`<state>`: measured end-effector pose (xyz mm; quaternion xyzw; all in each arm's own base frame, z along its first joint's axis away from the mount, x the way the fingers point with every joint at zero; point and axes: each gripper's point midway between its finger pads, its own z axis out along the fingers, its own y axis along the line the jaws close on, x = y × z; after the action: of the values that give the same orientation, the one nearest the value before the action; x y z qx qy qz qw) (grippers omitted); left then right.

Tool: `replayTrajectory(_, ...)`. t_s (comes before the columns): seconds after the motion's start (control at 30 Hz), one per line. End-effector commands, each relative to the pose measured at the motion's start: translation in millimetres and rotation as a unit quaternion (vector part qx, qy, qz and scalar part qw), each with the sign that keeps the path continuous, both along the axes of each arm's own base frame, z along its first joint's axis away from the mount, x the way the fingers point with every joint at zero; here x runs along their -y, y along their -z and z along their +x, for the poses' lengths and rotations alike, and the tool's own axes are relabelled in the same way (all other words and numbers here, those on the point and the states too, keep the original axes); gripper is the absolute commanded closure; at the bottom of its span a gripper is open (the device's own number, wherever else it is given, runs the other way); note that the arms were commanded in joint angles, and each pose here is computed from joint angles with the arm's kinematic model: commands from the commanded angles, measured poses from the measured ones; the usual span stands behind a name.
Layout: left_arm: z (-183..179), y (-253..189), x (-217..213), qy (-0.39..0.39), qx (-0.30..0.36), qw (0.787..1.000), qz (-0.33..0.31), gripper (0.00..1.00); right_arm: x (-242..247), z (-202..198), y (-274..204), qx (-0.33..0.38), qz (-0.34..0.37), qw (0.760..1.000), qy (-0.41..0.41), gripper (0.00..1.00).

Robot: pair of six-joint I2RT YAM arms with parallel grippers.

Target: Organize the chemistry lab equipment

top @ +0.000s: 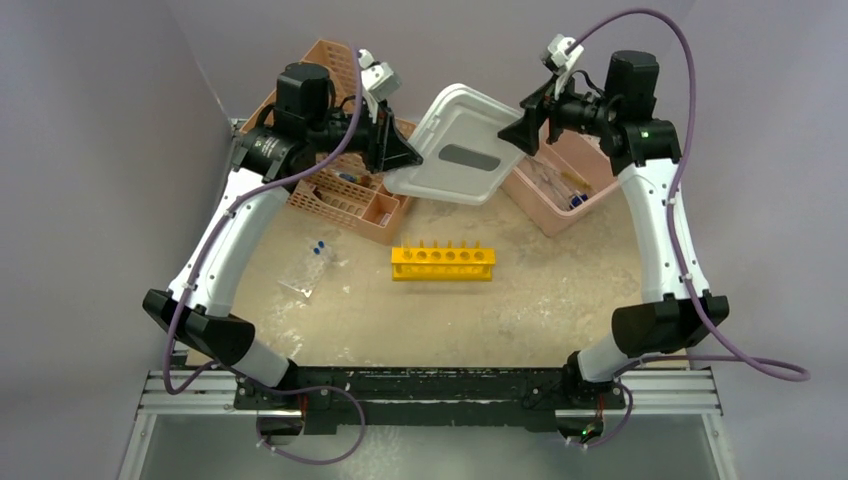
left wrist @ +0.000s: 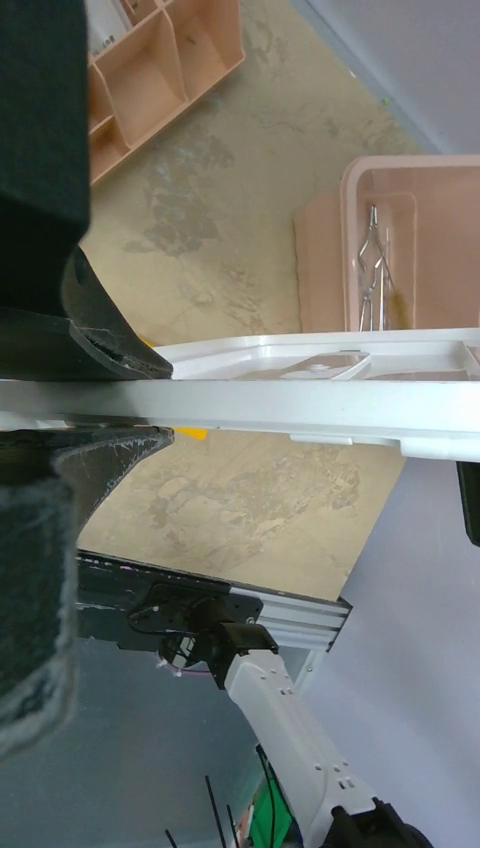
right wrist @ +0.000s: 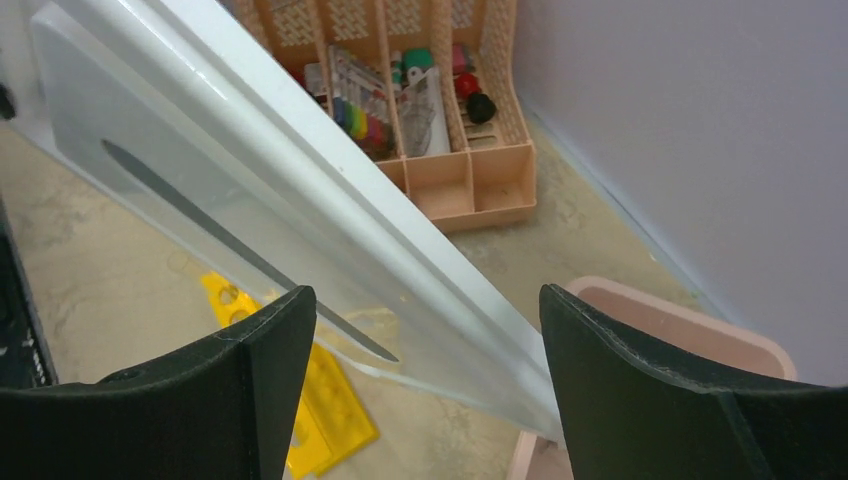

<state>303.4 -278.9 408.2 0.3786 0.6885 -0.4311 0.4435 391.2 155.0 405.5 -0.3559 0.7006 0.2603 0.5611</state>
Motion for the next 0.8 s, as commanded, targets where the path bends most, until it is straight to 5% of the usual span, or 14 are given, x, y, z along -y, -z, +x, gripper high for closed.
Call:
replayTrajectory(0.0,-16.0,-31.0,-5.9,0.037,0.084,0.996,-0.009,1.0,-15.3,-38.8,-15.8,0.051,-0.018,0.99,-0.13,0.18)
replayTrajectory(0.2,-19.4,-27.1,-16.7,0.05,0.135,0.989,0.027,1.0,-23.3,-65.3,-13.2,0.06,-0.021,0.977,-0.204,0.26)
replayTrajectory(0.6,-36.2,-55.5,-15.0,0.083,0.167,0.982,-0.018,1.0,-23.2,-69.6,6.9,0.046,-0.026,0.975,-0.216,0.52)
replayTrajectory(0.77,-53.1,-74.8,-14.2,0.107,0.184,0.975,-0.06,1.0,-24.0,-67.3,14.3,0.041,-0.024,0.974,-0.22,0.49)
